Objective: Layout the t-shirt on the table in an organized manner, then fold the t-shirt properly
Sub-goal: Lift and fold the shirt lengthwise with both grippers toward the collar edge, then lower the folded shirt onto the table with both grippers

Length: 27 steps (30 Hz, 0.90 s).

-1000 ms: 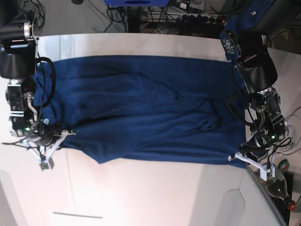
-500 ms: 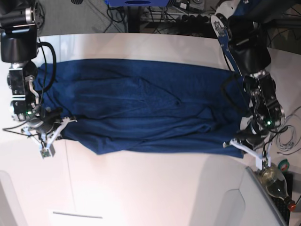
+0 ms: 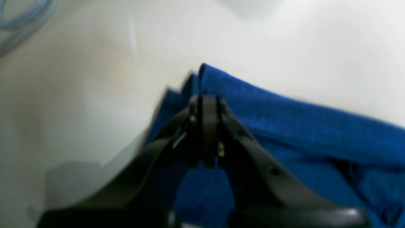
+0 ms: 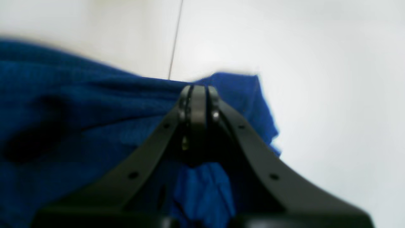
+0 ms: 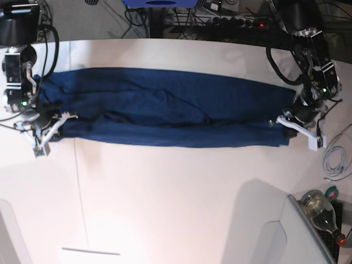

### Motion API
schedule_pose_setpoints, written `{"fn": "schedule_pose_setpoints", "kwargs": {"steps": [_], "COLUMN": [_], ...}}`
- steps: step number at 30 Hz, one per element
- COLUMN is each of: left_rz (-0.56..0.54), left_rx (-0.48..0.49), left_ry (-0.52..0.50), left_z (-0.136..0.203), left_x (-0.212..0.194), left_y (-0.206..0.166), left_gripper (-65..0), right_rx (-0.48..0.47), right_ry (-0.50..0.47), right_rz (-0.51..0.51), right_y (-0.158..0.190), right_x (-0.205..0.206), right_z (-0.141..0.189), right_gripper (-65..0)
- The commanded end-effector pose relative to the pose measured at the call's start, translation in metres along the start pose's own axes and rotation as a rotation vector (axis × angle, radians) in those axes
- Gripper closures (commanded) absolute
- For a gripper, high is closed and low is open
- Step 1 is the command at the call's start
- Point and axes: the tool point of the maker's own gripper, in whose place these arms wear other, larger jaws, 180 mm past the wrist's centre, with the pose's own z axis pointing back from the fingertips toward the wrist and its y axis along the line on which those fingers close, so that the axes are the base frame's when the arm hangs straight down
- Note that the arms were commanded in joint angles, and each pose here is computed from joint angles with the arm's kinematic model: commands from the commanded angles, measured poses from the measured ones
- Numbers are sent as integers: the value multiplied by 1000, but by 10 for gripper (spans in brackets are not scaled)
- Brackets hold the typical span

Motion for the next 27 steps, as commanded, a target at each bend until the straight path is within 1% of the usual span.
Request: {"fn": "schedule_pose_setpoints", "kwargs": {"steps": [1, 7, 10, 14, 16, 18, 19, 21, 22, 25, 27], "left_rz": [-11, 5, 11, 8, 6, 4, 1, 0, -1, 0, 2], "left_rx": [2, 22, 24, 19, 20, 20, 22, 23, 25, 27, 29], "left_ry": [-48, 22, 35, 44, 44, 50, 52, 57, 63, 72, 86], "left_z": [4, -1, -3, -4, -4, -2, -1, 0, 1, 1, 2], "left_x": [15, -12, -16, -20, -20, -23, -24, -26, -29, -34, -40], "left_y": [3, 17, 18, 16, 16, 17, 18, 18, 19, 20, 22], "left_gripper": [0, 0, 0, 0, 0, 0, 0, 0, 0, 0, 0], "right_rx": [-13, -4, -4, 0, 6, -13, -21, -36, -45, -68, -72], "right_ry": [-39, -27, -22, 2, 5, 7, -7, -43, -70, -147, -169], "right_rz": [3, 15, 12, 7, -15, -66, -85, -111, -116, -102, -99], "right_y": [-7, -1, 0, 3, 9, 4, 3, 3, 2, -3, -5], "right_x": [12, -3, -6, -19, -23, -31, -30, -24, -18, 7, 18], "right_z": [3, 12, 13, 15, 14, 18, 21, 30, 37, 52, 52], "right_gripper": [0, 0, 0, -5, -47, -147, -203, -291, -308, -303, -296]}}
